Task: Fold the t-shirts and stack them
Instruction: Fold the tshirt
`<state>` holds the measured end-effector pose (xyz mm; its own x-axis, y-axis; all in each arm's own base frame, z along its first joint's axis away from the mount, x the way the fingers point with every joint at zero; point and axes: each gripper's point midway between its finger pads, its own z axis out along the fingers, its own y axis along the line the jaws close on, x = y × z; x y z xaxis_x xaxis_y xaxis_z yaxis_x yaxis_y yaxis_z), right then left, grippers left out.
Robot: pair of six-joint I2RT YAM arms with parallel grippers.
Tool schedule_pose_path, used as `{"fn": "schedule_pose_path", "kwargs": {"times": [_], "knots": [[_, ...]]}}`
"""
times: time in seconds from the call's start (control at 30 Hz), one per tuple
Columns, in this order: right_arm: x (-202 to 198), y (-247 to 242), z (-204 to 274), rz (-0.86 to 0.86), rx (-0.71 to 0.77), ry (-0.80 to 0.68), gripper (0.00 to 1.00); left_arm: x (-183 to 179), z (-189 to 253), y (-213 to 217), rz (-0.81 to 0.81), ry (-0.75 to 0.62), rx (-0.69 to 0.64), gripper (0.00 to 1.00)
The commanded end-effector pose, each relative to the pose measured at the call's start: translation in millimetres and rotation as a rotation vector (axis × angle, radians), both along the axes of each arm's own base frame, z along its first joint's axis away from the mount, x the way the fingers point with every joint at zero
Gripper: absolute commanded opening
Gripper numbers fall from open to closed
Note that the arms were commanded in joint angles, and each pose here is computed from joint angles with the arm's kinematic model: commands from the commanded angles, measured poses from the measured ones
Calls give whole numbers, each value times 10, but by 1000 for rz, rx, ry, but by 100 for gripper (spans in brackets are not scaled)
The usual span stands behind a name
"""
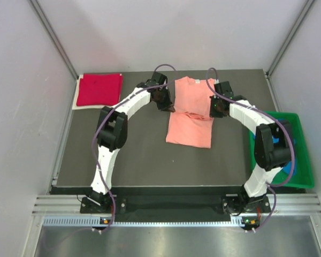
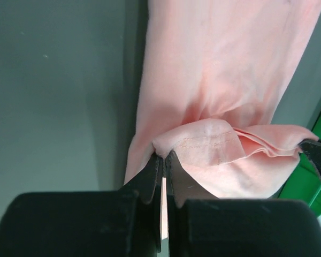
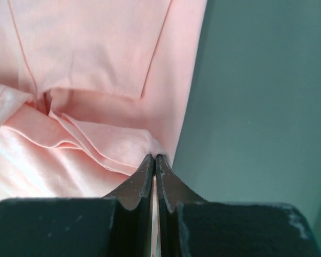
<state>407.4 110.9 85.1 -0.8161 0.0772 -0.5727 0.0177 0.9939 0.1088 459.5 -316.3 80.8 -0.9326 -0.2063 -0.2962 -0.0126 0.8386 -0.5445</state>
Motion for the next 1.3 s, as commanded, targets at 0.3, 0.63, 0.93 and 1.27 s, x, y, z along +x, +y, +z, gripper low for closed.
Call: {"fn": "schedule_pose_path", "kwargs": {"times": [0.3, 0.63, 0.93, 1.27], "knots": [[447, -190, 48, -36, 34, -62, 4, 344, 65, 28, 32, -43, -75, 0], [709, -119, 16, -23, 85, -73, 8, 480, 240, -77, -4, -115, -164, 26], [661, -304, 100, -109, 80, -46, 32, 654, 623, 168, -19, -204, -249, 53], [-46, -64, 161, 25, 217, 35, 48, -175, 299, 379, -125, -175, -132, 47]]}}
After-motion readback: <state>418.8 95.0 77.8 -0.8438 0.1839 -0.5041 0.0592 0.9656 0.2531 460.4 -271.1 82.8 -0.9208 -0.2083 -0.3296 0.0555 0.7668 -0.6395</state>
